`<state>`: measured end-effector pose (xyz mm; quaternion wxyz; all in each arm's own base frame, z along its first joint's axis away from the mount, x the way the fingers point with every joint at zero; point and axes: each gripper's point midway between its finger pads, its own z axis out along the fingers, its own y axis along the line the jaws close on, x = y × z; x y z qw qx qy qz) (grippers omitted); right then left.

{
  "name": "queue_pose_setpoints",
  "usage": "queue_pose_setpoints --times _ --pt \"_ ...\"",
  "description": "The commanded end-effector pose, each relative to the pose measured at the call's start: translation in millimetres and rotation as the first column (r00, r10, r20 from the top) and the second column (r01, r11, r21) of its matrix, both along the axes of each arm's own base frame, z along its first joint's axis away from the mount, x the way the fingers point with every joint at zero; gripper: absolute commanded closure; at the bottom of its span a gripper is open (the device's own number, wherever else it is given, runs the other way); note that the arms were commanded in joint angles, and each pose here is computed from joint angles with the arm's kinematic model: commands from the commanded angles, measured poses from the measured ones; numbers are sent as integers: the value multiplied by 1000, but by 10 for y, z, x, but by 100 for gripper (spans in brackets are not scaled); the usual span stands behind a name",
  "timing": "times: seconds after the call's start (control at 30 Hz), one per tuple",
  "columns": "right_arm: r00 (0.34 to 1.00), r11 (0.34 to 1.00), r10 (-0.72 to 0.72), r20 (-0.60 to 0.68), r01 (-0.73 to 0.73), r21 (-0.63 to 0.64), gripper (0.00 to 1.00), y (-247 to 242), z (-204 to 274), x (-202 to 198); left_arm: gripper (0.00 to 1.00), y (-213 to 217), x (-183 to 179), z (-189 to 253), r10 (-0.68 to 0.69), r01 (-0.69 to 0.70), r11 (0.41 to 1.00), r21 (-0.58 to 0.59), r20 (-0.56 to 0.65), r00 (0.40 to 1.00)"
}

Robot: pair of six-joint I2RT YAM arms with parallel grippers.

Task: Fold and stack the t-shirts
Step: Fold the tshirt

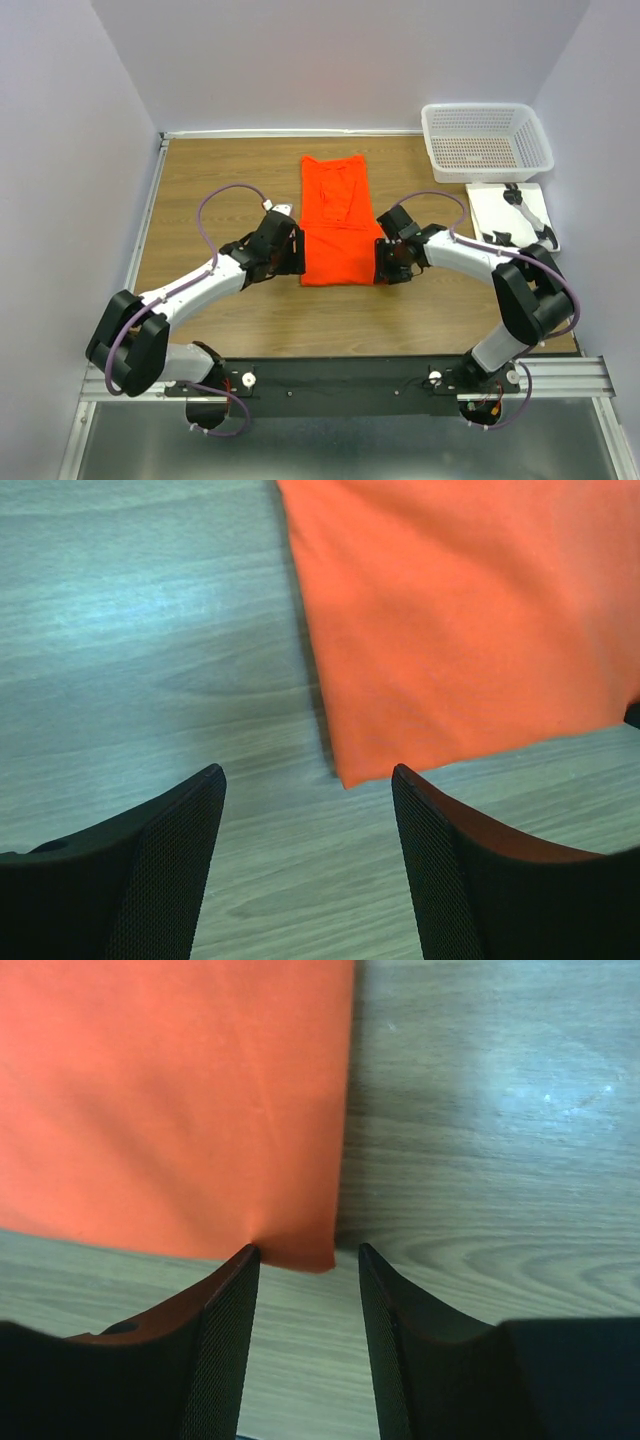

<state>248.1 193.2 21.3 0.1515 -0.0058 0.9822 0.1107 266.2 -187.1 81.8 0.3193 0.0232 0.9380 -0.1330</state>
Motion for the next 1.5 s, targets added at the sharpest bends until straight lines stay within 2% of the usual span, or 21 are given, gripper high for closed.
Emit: queue_pose_setpoints --times 0.0,0.27,0.37,0.5,0.57,0.97,1.13,1.37,1.47 --pt "999 993 -33 2 33 -110 51 -94 -132 -5 25 26 -31 -55 24 -24 999 35 -16 1000" --pt "999 966 -40 -16 35 -257 60 -297 -355 -163 29 42 -83 -109 17 -14 998 57 -38 999" --pt "999 960 -37 -33 27 -279 67 -326 -426 -223 29 48 -107 -135 11 -8 998 67 -52 999" --pt "998 953 -11 -60 -7 -303 83 -313 -512 -322 29 26 -124 -162 3 2 997 72 -68 998" --pt "997 952 11 -72 -32 -305 100 -273 -538 -352 29 -1 -146 -187 -4 10 997 71 -83 997" --pt "995 949 73 -66 -90 -301 100 -136 -520 -360 29 -279 -257 -374 -52 67 994 89 -164 985" --pt "993 949 90 -70 -107 -297 100 -139 -527 -382 40 -238 -250 -499 -7 37 987 153 -194 981" --pt "993 949 97 -73 -114 -293 100 -148 -533 -412 49 -269 -222 -589 17 18 986 169 -206 978" --pt "992 949 99 -76 -117 -292 100 -153 -536 -417 50 -306 -216 -572 16 16 987 159 -201 980"
